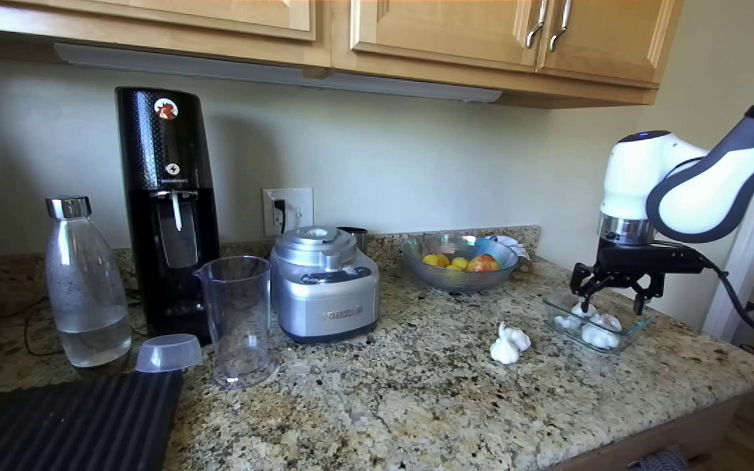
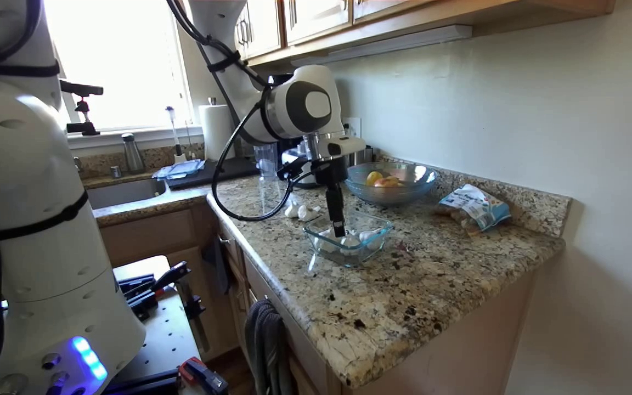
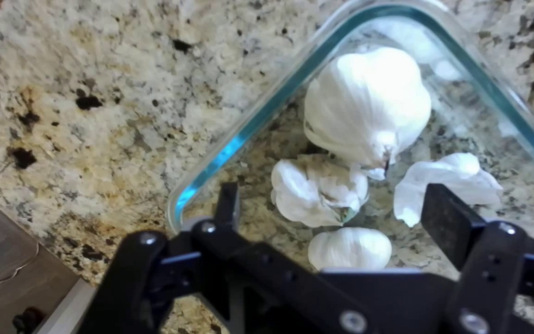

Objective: Remove the cloves of garlic from the glass bowl and put it on the counter

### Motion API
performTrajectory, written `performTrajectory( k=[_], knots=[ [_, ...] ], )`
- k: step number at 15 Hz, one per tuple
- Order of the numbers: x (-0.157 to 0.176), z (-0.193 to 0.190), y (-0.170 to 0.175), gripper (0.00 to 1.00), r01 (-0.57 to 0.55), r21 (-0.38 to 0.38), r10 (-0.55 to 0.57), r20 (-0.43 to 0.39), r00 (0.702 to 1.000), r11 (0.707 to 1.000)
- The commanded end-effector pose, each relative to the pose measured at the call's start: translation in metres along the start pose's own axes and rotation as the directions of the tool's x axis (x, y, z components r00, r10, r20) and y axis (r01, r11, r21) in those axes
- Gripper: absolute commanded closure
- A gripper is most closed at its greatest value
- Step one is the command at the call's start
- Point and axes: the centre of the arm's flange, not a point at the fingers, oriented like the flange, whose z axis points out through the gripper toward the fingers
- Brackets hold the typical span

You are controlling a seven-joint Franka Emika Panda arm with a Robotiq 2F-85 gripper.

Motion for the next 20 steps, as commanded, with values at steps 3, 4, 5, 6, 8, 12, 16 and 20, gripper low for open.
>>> performTrajectory(
  k=[3, 4, 5, 6, 8, 12, 16, 20],
  knots=[
    [0.008, 0.013, 0.016, 0.00, -0.029, -0.039, 0.030, 0.030, 0.999, 0.999],
    [0.009, 0.016, 0.017, 0.00, -0.029, -0.029, 0.030, 0.031, 0.999, 0.999],
    [0.010, 0.018, 0.018, 0.00, -0.031, -0.021, 0.031, 0.033, 0.999, 0.999],
    [0.011, 0.019, 0.018, 0.00, -0.029, -0.004, 0.029, 0.031, 0.999, 1.000],
    [0.013, 0.022, 0.018, 0.00, -0.028, 0.010, 0.028, 0.039, 0.999, 1.000],
    [0.015, 0.026, 0.022, 0.00, -0.017, 0.038, 0.015, 0.049, 0.999, 0.999],
    [0.013, 0.026, 0.021, 0.00, -0.004, 0.075, 0.000, 0.051, 0.999, 0.997],
    [0.011, 0.025, 0.018, 0.00, 0.017, 0.095, -0.023, 0.053, 0.998, 0.995]
  ],
)
